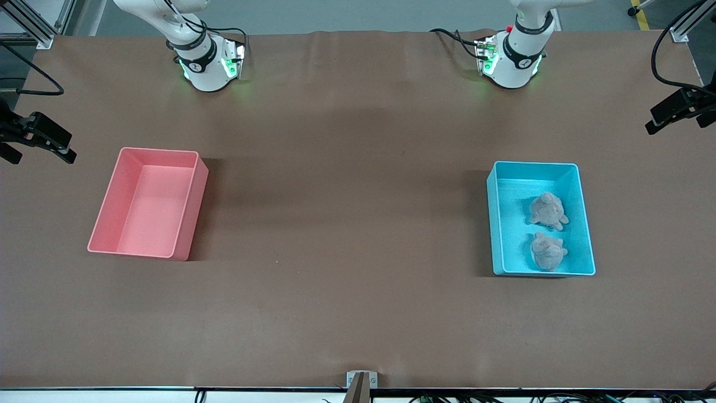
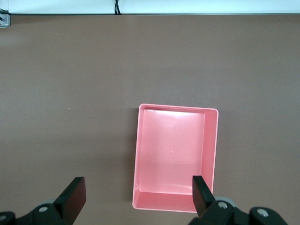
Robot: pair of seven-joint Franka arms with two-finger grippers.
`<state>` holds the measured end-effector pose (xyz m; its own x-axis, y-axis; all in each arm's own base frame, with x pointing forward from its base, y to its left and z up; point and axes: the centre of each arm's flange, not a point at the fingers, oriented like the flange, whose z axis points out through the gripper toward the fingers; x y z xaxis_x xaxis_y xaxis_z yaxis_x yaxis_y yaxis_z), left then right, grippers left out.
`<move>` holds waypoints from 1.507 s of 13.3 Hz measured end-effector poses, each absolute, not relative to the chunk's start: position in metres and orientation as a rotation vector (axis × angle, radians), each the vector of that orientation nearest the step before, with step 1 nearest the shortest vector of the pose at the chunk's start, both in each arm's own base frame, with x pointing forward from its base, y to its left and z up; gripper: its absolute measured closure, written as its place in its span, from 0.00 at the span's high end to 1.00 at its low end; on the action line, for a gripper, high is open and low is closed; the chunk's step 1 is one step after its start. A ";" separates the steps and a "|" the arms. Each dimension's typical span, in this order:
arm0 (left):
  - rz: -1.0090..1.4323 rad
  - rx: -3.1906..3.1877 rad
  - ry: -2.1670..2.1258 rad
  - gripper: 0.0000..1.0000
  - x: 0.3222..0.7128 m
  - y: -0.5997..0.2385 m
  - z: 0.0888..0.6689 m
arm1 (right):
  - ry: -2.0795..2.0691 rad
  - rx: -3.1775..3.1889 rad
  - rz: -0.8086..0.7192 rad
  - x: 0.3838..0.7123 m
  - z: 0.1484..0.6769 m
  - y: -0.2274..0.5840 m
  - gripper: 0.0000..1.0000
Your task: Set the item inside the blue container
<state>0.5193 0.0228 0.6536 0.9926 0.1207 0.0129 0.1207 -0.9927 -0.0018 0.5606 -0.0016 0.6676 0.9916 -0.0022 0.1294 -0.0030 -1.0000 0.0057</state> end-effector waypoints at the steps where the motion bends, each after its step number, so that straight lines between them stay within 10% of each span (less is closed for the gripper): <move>1: -0.010 -3.135 -0.186 1.00 0.519 0.023 0.653 | -0.004 3.129 0.203 0.561 0.668 -0.002 1.00; 20: 0.041 -3.142 0.028 1.00 0.525 -0.030 0.645 | -0.004 3.129 0.203 0.561 0.668 -0.001 1.00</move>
<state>0.5247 -0.0299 0.6447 0.9995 -0.0179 -0.0258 -0.0179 -0.9998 0.0010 0.5606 -0.0015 0.6676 0.9916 -0.0020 0.1295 -0.0027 -1.0000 0.0057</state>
